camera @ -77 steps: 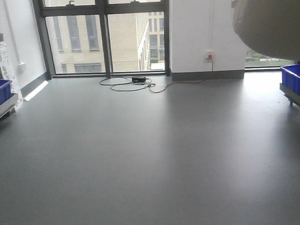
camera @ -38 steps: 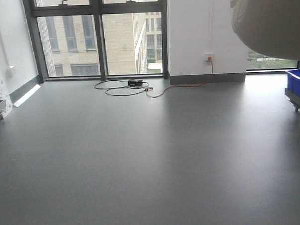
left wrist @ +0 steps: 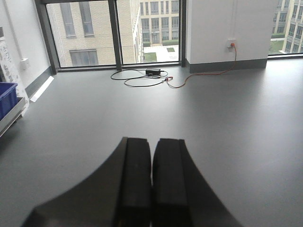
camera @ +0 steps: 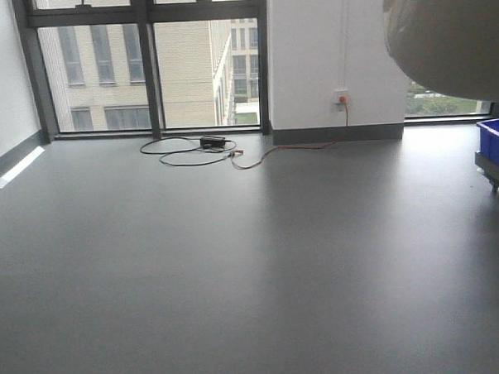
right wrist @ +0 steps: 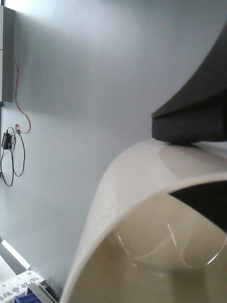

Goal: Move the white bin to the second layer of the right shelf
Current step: 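Turn the base toward the blue crate shelf near the windows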

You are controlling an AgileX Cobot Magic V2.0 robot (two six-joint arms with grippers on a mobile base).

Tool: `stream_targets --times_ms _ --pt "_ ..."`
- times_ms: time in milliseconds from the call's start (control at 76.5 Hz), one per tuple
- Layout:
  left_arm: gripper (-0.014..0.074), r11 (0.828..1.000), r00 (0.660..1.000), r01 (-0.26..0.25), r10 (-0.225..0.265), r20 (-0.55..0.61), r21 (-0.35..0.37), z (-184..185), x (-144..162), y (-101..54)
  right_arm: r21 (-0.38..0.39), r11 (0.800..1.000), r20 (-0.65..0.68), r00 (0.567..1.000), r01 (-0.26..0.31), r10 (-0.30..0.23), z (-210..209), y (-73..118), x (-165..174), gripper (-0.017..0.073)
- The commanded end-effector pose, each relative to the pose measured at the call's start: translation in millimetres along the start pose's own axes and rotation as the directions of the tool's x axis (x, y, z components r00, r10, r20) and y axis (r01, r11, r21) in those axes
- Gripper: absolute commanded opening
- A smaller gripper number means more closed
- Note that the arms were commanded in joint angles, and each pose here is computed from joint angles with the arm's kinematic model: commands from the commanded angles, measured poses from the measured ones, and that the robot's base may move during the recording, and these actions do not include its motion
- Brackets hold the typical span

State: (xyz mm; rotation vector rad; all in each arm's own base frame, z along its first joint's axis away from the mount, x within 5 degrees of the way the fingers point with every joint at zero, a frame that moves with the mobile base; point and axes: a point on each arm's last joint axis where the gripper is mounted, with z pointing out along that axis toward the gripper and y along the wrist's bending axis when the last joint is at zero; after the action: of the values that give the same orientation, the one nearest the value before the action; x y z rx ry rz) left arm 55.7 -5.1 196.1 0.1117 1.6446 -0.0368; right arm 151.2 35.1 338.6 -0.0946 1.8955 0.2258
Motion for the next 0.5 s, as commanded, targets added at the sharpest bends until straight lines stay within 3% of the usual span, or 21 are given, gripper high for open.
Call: stream_targets --times_ms 0,483 --pt "0.0085 1.0 0.998 0.005 -0.005 0.065 0.003 1.0 3.7 -0.5 -0.02 1.0 0.143 0.99 0.005 -0.002 -7.5 2.3 -20.4 0.0056" --pt "0.0085 1.0 0.998 0.005 -0.005 0.065 0.003 1.0 3.7 -0.5 -0.02 1.0 0.143 0.99 0.005 -0.002 -7.5 2.3 -20.4 0.0056"
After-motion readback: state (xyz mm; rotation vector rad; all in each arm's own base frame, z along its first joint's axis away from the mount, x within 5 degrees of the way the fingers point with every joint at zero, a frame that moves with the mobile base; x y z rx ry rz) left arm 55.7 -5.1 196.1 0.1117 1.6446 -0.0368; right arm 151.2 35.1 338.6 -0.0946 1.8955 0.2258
